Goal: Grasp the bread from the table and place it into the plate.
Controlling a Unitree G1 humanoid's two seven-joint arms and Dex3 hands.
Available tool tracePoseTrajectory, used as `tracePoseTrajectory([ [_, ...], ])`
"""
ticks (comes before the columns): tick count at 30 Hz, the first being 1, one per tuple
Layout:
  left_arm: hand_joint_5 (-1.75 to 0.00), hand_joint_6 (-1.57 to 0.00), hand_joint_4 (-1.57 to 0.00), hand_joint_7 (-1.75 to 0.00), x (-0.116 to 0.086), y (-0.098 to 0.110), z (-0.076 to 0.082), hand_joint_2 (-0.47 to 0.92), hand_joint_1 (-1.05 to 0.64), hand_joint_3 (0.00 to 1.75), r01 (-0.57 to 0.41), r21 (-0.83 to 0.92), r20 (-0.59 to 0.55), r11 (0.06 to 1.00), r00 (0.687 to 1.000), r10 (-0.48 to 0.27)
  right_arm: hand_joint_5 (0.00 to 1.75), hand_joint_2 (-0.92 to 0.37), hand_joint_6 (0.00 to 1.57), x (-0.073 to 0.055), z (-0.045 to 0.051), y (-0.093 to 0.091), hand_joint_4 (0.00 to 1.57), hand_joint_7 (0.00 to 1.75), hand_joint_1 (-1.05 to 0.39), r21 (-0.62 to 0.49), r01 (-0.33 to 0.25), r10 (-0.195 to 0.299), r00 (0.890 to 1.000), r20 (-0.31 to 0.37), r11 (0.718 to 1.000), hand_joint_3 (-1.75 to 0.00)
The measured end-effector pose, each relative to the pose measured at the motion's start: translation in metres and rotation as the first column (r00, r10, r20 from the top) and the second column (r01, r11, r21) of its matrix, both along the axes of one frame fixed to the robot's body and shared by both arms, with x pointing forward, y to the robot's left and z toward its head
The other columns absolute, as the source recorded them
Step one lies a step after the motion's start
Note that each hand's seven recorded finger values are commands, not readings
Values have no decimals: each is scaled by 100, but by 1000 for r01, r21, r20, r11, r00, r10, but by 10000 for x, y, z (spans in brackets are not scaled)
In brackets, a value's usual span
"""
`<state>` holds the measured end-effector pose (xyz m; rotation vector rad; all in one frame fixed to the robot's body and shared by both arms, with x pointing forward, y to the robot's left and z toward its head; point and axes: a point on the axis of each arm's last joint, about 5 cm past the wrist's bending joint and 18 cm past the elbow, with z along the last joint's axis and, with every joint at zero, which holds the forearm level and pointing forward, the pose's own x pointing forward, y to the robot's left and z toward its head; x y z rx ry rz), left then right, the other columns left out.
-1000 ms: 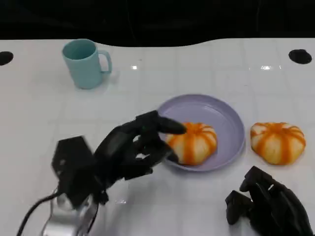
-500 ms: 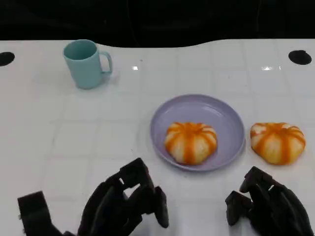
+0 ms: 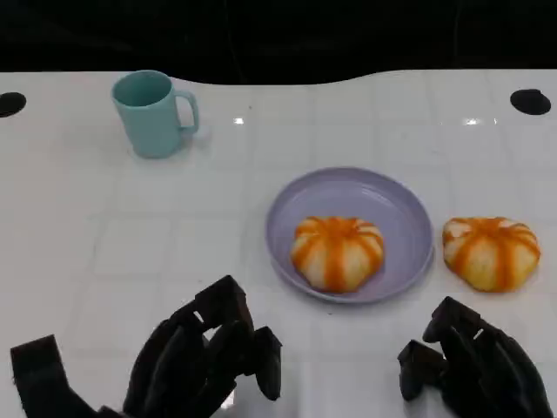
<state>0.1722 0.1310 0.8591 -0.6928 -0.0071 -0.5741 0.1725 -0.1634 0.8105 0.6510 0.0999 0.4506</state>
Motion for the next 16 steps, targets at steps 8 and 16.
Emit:
tracePoseTrajectory([
  [8, -175, -67, -93, -175, 24, 10, -2, 92, -67, 26, 5, -4, 1, 1000, 1000, -5, 167, -92, 70, 24, -6, 5, 78, 138, -57, 4, 0, 0, 1000, -1, 1000, -24],
  [16, -175, -70, -93, -172, 66, 32, 2, 92, -68, 24, 1, -4, 8, 1000, 1000, -1, 166, -92, 70, 38, -8, 11, 78, 140, -54, 1, 0, 0, 1000, 7, 1000, -26],
])
